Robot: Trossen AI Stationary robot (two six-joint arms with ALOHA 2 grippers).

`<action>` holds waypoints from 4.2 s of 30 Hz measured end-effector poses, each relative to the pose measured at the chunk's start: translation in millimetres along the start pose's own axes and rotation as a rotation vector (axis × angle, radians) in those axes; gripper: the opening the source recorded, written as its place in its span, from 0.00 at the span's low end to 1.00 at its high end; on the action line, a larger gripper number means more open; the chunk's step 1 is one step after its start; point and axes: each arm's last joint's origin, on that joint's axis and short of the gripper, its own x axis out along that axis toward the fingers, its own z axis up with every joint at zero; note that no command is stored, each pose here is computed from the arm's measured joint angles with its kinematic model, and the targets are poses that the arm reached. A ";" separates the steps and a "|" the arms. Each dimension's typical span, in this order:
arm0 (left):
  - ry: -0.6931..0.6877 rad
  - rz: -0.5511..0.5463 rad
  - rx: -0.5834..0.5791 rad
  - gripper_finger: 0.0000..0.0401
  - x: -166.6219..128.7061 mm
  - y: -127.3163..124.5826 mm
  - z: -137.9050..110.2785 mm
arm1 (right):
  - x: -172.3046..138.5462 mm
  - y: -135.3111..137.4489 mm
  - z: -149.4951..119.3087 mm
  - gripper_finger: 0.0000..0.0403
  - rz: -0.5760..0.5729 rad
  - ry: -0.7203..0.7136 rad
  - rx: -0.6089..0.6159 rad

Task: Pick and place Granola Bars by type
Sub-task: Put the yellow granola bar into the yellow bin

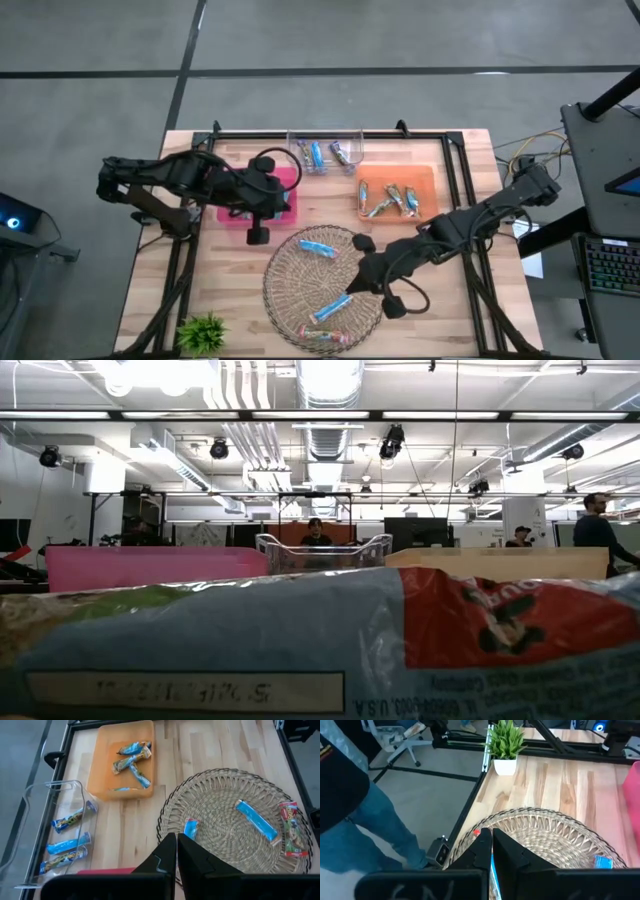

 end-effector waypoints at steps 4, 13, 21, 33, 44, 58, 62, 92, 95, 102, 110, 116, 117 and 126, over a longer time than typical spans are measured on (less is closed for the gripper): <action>-0.013 -0.001 -0.018 0.00 -1.5 0.3 0.7 | 0.4 -0.1 -0.3 0.02 0.000 0.003 0.002; -0.012 -0.002 -0.075 0.00 -2.9 0.5 0.0 | 1.9 -0.3 -1.3 0.12 -0.003 0.010 0.080; -0.017 -0.002 -0.095 0.00 -4.6 1.0 -0.3 | 16.7 -1.8 -8.1 0.42 -0.015 0.052 0.075; -0.011 -0.001 -0.096 0.00 -4.7 1.2 -0.9 | 34.7 -6.2 -26.3 0.61 -0.050 0.197 0.046; 0.003 0.016 -0.086 0.00 -1.3 1.0 -3.1 | 52.9 -9.4 -43.9 0.57 -0.031 0.327 -0.059; 0.052 0.046 -0.085 0.00 10.4 -0.5 -11.0 | 76.5 -12.1 -54.9 0.56 -0.032 0.423 -0.142; 0.044 0.045 -0.103 0.00 10.9 -0.6 -10.3 | 80.1 -11.8 -53.6 0.56 -0.030 0.430 -0.155; 0.037 0.043 -0.117 0.00 10.5 -0.6 -9.5 | 134.6 -20.4 -81.2 0.56 -0.022 0.624 -0.284; 0.037 0.042 -0.117 0.00 10.5 -0.6 -9.5 | 143.9 -22.4 -84.7 0.56 -0.023 0.681 -0.294; 0.037 0.043 -0.121 0.00 10.5 -0.6 -9.6 | 158.2 -25.6 -90.1 0.56 -0.029 0.733 -0.287; 0.038 0.043 -0.125 0.00 10.5 -0.6 -9.6 | 160.9 -25.8 -92.7 0.56 -0.033 0.758 -0.283; 0.038 0.043 -0.128 0.00 10.5 -0.7 -9.6 | 161.3 -23.2 -95.3 0.56 -0.030 0.762 -0.284; 0.038 0.043 -0.129 0.00 10.6 -0.6 -9.6 | 161.2 -23.1 -95.9 0.56 -0.029 0.764 -0.284; 0.038 0.043 -0.137 0.00 10.6 -0.7 -9.7 | 162.0 -24.1 -97.4 0.56 -0.034 0.760 -0.284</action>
